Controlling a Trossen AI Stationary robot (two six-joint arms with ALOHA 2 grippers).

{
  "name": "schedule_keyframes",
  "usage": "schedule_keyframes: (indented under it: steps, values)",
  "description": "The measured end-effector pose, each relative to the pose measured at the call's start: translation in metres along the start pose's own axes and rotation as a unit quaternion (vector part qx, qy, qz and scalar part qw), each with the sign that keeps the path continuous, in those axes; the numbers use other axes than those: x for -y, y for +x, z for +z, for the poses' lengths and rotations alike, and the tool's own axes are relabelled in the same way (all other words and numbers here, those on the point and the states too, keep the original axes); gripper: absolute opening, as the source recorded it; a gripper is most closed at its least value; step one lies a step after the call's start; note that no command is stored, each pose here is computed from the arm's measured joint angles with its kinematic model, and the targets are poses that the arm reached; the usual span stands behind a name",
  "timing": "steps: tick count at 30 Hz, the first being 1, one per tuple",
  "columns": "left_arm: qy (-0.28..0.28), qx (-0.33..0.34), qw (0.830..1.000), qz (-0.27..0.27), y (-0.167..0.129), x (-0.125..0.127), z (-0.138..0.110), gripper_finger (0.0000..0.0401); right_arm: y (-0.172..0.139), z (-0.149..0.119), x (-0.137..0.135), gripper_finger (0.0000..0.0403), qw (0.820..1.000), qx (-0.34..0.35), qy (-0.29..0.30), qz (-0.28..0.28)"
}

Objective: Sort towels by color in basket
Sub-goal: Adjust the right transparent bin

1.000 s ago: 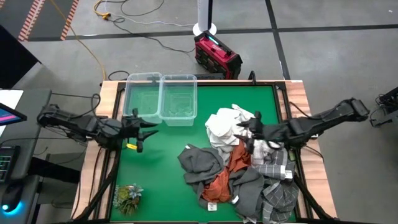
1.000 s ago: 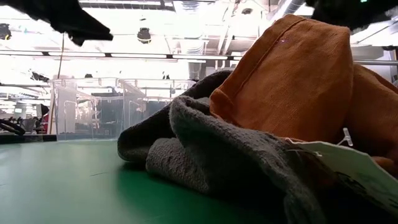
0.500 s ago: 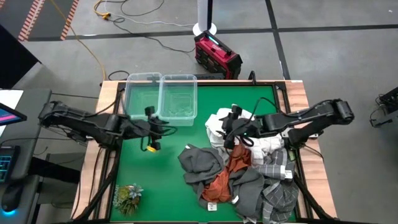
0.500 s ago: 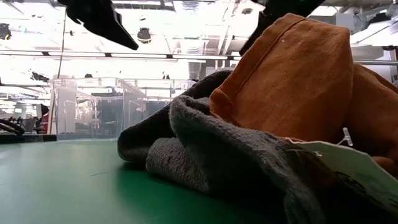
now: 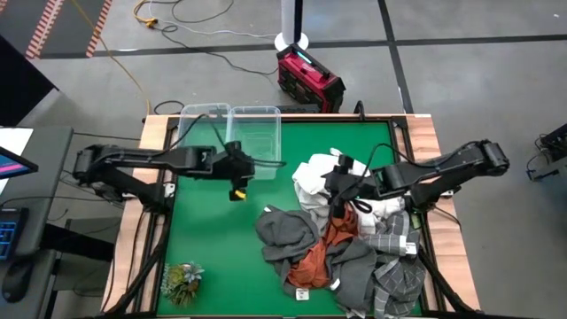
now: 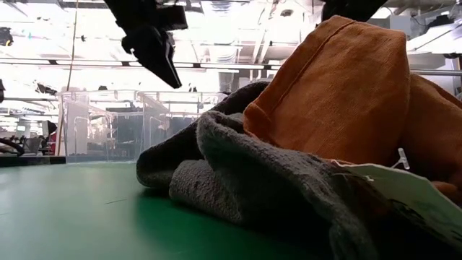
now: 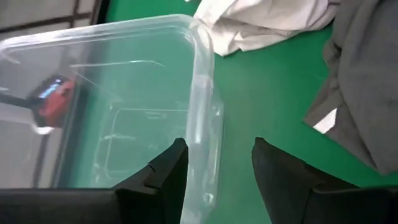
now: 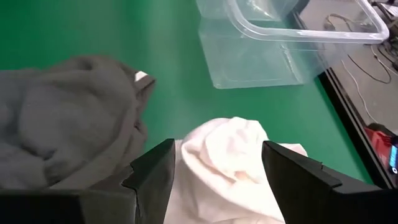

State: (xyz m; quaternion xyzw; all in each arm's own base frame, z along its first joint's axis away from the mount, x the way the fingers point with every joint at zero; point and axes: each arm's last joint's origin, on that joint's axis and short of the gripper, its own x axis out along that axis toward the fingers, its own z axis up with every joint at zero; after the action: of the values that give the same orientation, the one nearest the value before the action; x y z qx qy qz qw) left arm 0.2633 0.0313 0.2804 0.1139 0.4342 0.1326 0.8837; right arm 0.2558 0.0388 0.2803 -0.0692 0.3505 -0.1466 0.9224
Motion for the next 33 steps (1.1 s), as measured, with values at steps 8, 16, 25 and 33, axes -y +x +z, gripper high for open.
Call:
schedule_keyframes:
  steps: [8,16,25,33]
  values:
    - [0.012,-0.033,0.999,0.008,0.027,-0.017,0.005,0.0158,-0.005,-0.002,-0.012,0.0270,1.000,0.003,-0.008,0.019]
    - [0.046,-0.013,0.999,0.001,0.042,-0.015,0.013,0.0079,-0.006,-0.003,-0.014,0.0270,1.000,0.001,0.008,0.021]
    - [0.075,0.008,0.997,-0.003,0.039,-0.016,0.016,0.0027,-0.006,-0.003,-0.014,0.0270,1.000,-0.003,0.017,0.021]
    - [0.059,0.039,0.997,-0.011,0.039,-0.016,0.022,0.0039,-0.006,-0.003,-0.014,0.0270,1.000,-0.003,0.021,0.021]
